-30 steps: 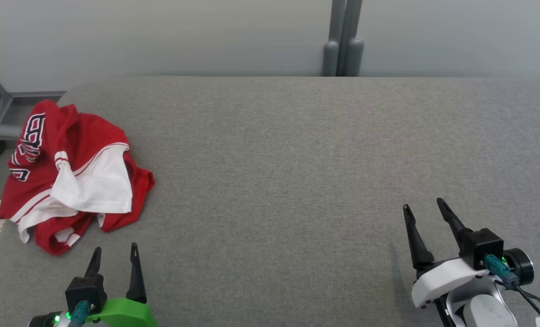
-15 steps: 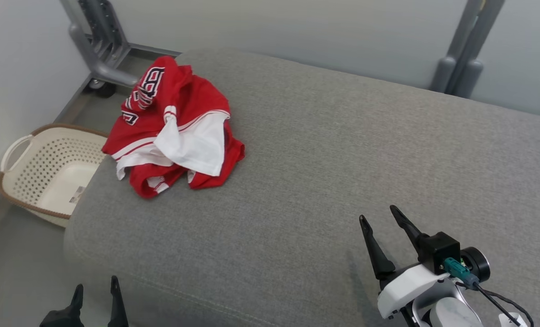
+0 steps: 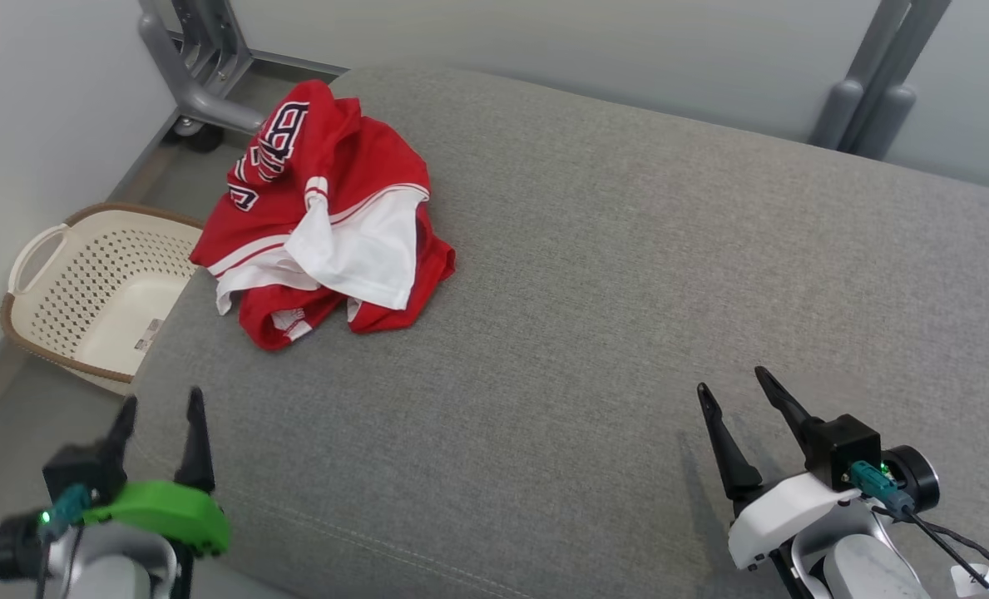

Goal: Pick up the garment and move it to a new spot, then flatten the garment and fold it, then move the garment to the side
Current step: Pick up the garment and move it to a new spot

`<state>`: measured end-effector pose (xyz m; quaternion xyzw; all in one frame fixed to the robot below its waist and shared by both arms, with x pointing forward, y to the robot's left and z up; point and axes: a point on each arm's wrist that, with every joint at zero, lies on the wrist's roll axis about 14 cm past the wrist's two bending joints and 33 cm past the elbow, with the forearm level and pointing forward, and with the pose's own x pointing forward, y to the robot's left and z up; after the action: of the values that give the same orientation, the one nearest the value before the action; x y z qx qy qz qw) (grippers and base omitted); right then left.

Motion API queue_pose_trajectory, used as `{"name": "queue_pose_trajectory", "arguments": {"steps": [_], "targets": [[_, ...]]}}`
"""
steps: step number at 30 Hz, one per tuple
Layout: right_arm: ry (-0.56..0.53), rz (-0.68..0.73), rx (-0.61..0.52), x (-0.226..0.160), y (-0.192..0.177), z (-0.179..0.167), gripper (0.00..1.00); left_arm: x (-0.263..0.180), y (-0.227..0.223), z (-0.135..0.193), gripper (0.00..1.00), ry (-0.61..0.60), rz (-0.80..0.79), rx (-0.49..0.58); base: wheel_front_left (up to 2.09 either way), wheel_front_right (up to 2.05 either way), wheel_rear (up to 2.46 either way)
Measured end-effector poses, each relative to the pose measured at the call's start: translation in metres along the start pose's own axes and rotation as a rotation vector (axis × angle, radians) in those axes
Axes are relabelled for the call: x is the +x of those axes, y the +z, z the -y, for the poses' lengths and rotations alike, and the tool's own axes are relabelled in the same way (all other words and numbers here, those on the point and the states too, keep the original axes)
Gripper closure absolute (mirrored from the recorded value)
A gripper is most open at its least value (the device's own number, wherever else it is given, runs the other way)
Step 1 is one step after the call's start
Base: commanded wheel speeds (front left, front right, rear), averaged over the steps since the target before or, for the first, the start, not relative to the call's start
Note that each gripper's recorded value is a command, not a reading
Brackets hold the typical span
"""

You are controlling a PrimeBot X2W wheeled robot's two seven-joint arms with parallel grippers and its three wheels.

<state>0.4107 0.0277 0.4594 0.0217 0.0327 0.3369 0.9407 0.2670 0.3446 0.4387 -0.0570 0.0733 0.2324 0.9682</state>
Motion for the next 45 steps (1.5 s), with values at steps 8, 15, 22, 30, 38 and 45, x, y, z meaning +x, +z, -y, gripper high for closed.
{"name": "queue_pose_trajectory", "arguments": {"steps": [8,15,22,30,38,45], "targets": [[-0.095,-0.035,0.007,-0.012,-0.016,0.038,0.00,0.095,0.079,0.025,0.00,-0.155,0.054,0.150,0.00,0.00,0.00],[-0.181,-0.043,0.017,-0.022,-0.023,0.070,0.00,0.146,0.093,0.050,0.00,-0.216,-0.040,0.146,0.00,0.00,0.00],[-0.286,-0.077,0.030,-0.043,-0.037,0.105,0.00,0.176,0.066,0.073,0.00,-0.257,-0.180,0.078,0.00,0.00,0.00],[-0.379,-0.126,0.043,-0.065,-0.056,0.133,0.00,0.204,0.028,0.095,0.00,-0.286,-0.337,0.104,0.00,0.00,0.00],[-0.449,-0.166,0.054,-0.082,-0.071,0.154,0.00,0.225,-0.021,0.084,0.00,-0.159,-0.491,0.141,0.00,0.00,0.00],[-0.504,-0.193,0.069,-0.095,-0.083,0.168,0.00,0.232,-0.057,0.092,1.00,-0.124,-0.584,0.154,0.00,0.00,0.00]]}}
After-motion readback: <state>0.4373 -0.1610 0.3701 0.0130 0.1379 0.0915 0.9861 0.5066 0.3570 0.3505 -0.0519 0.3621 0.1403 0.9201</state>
